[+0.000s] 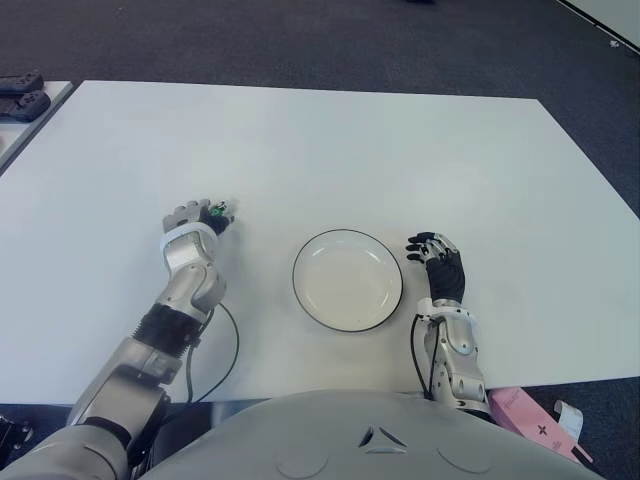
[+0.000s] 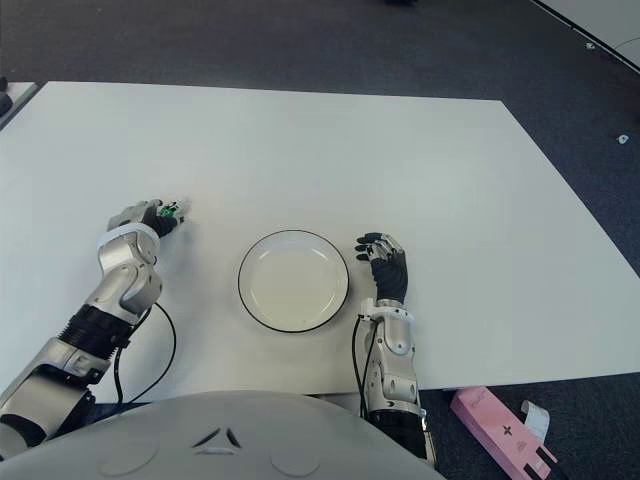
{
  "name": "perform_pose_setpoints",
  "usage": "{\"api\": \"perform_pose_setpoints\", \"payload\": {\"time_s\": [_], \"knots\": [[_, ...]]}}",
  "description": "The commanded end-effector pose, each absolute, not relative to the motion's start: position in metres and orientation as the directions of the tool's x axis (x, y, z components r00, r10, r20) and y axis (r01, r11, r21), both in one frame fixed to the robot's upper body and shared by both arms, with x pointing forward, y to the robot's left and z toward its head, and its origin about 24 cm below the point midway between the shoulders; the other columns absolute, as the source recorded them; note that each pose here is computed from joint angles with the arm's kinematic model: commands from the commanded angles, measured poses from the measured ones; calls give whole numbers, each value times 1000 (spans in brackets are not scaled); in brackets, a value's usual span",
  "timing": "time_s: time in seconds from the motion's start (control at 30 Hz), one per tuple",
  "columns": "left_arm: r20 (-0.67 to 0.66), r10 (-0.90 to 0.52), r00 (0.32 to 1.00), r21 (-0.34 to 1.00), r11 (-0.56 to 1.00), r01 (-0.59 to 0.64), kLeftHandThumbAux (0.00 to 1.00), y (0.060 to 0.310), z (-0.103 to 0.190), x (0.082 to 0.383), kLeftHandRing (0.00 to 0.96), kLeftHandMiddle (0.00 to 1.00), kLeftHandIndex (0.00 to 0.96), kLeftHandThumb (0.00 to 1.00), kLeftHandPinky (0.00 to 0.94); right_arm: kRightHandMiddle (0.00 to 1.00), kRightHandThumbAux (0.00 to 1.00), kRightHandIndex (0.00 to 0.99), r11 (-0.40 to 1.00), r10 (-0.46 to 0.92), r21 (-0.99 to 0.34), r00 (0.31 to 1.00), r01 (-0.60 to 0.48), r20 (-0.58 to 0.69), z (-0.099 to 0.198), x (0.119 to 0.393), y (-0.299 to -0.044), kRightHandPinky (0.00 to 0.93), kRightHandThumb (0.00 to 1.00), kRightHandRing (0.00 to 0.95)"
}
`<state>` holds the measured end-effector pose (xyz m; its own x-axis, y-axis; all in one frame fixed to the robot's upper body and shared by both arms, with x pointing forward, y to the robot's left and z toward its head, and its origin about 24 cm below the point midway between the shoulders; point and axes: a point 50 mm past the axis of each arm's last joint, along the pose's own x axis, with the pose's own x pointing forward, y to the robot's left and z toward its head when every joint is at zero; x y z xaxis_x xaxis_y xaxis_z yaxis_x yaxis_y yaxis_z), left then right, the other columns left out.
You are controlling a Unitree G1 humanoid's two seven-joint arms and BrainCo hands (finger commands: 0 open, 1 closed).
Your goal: Put the toothpaste on the table into the plate.
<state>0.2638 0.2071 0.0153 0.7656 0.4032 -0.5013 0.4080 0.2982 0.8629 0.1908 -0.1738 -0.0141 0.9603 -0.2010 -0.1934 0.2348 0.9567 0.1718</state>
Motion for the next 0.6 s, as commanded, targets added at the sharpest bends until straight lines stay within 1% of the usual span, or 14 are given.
{"api": "perform_pose_setpoints", "payload": {"time_s": [0.03, 0.13, 0.33, 0.6], "knots": [[-564, 389, 729, 822, 348, 450, 217, 197, 0, 251, 0, 33, 91, 430, 27, 489, 722, 428, 951, -193, 182, 939, 250, -285, -29, 182, -172, 498, 706, 485], [-574, 395, 717, 814, 365, 451, 214, 193, -4, 246, 0, 14, 68, 418, 9, 489, 722, 427, 948, -199, 183, 935, 259, -293, -29, 181, -173, 502, 707, 487], [-582, 403, 706, 809, 376, 453, 216, 190, -8, 238, 0, 1, 42, 408, 12, 489, 723, 427, 946, -204, 185, 932, 267, -299, -28, 180, -175, 505, 708, 491], [-582, 410, 702, 809, 381, 448, 226, 184, -16, 228, 0, 16, 53, 426, 35, 491, 723, 427, 948, -199, 182, 934, 260, -297, -26, 179, -179, 504, 709, 497]]}}
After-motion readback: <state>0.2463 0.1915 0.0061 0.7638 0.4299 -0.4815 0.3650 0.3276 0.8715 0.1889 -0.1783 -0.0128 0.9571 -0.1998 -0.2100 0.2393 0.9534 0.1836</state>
